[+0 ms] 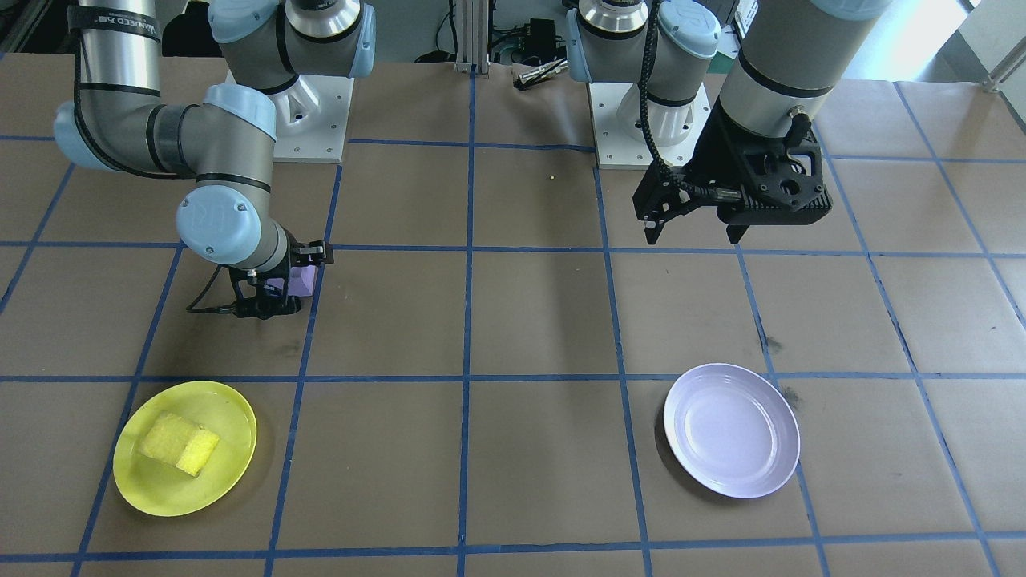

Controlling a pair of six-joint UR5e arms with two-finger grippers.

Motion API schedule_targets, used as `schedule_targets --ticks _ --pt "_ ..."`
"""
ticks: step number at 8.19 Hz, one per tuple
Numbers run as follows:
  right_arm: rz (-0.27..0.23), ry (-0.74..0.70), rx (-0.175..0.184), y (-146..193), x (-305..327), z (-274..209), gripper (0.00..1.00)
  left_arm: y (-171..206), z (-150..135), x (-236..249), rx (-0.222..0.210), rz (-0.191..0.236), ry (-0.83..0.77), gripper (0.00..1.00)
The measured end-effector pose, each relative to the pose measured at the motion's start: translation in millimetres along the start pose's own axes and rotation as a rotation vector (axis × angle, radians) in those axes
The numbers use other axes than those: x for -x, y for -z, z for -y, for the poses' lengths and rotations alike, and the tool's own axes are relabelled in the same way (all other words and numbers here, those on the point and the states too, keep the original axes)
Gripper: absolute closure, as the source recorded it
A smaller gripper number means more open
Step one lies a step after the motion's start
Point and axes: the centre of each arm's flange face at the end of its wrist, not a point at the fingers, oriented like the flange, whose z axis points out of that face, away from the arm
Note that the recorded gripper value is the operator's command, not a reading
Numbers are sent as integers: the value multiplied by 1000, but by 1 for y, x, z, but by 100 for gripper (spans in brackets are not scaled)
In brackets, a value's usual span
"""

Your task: Sort blocks by color into plates

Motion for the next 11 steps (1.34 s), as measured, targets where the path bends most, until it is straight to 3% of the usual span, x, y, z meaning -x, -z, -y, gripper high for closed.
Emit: schedule_targets --ticks 1,3,4,7,9,11 --pt "0 -3 6 -3 0 -1 89 1 -2 0 0 1 -2 0" --pt "1 -20 6 -1 1 -2 88 8 -11 0 10 5 -4 0" --pt "12 -49 -12 8 4 -1 87 11 -16 0 21 4 -4 0" --pt "134 -100 -123 61 77 9 83 11 -19 1 38 4 -2 0" --pt "130 -57 -173 88 161 16 76 14 -19 1 35 7 -3 0" --pt "129 34 -208 104 245 33 78 15 -21 0 41 2 -2 0"
